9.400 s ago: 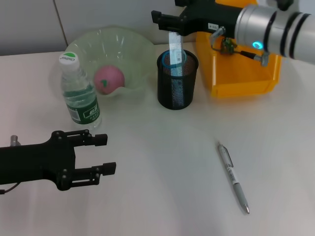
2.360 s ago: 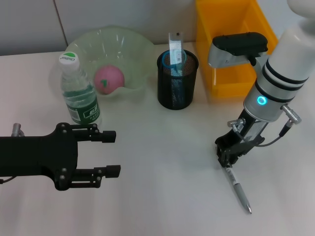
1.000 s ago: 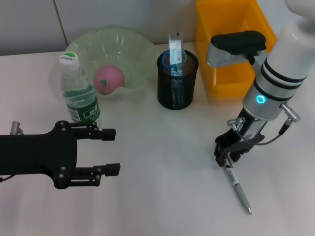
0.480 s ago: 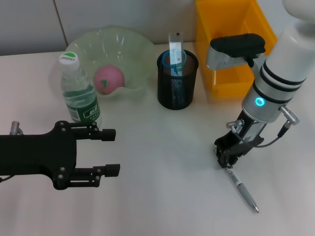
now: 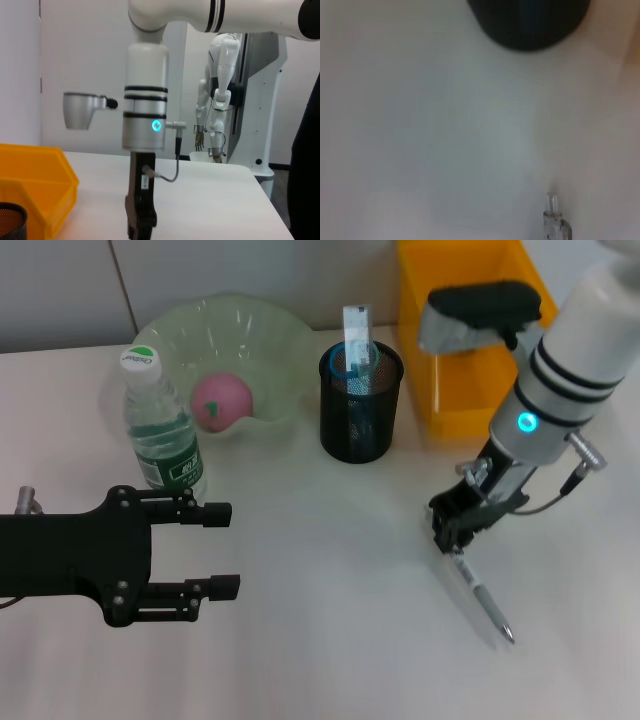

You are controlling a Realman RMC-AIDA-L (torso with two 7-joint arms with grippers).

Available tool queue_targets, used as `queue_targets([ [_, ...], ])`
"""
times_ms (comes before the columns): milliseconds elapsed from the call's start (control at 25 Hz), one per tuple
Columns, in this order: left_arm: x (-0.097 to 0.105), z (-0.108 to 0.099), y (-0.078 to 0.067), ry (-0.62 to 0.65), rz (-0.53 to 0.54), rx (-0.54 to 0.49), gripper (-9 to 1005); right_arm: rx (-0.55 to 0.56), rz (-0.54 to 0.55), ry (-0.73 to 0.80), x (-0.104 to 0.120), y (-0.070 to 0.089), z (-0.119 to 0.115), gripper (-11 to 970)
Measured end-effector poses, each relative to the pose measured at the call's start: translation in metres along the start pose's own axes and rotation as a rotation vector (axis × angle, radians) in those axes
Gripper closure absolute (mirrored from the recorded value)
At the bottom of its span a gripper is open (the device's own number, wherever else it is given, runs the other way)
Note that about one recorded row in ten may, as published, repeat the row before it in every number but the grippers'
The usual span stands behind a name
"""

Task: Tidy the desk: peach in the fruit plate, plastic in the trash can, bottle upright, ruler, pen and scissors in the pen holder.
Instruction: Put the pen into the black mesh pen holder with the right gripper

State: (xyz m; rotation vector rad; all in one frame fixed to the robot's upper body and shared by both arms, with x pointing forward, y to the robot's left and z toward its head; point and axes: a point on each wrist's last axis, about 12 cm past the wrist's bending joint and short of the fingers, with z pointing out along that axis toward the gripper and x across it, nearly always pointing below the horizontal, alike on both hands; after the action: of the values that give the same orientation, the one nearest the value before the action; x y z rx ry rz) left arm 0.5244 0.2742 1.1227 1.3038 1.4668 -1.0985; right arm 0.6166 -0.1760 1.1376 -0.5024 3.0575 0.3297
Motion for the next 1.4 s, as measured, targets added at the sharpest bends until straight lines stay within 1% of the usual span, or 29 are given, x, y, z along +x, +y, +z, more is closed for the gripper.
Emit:
queue_targets([
  [80,0.000,0.000,0.000,0.000,-0.001,0.001,239,-0.006,-0.001,-0.049,-0.004,-0.001,-0.014,794],
  [200,0.000,0.000,0.000,-0.001,-0.004,0.003,238,-0.025,-0.005,-0.164,-0.008,-0.005,-0.040,791],
  [320,-0.002,0.000,-0.001,-0.011,-0.004,0.005,238,-0.068,-0.035,-0.301,-0.006,-0.007,-0.067,786],
  [520,-0.002,0.001,0.000,-0.022,-0.005,0.007,237,-0.142,-0.115,-0.478,0.005,-0.015,-0.090,777],
  [680,-0.003,0.002,0.000,-0.031,-0.010,0.004,237,-0.174,-0.181,-0.604,0.009,-0.020,-0.097,769],
  [840,-0.003,0.001,-0.001,-0.039,-0.014,0.000,236,-0.175,-0.253,-0.704,0.007,-0.023,-0.097,762],
  [960,-0.003,0.002,-0.001,-0.040,-0.016,0.001,236,-0.164,-0.319,-0.766,0.002,-0.022,-0.097,756],
  [1080,-0.002,0.002,-0.001,-0.044,-0.018,0.000,236,-0.166,-0.342,-0.809,0.000,-0.021,-0.099,751],
  [1160,-0.002,0.002,-0.001,-0.044,-0.019,0.000,235,-0.182,-0.374,-0.884,-0.005,-0.021,-0.100,747],
  [1400,-0.001,0.004,-0.002,-0.055,-0.023,0.003,235,-0.184,-0.403,-0.952,-0.014,-0.022,-0.092,736],
])
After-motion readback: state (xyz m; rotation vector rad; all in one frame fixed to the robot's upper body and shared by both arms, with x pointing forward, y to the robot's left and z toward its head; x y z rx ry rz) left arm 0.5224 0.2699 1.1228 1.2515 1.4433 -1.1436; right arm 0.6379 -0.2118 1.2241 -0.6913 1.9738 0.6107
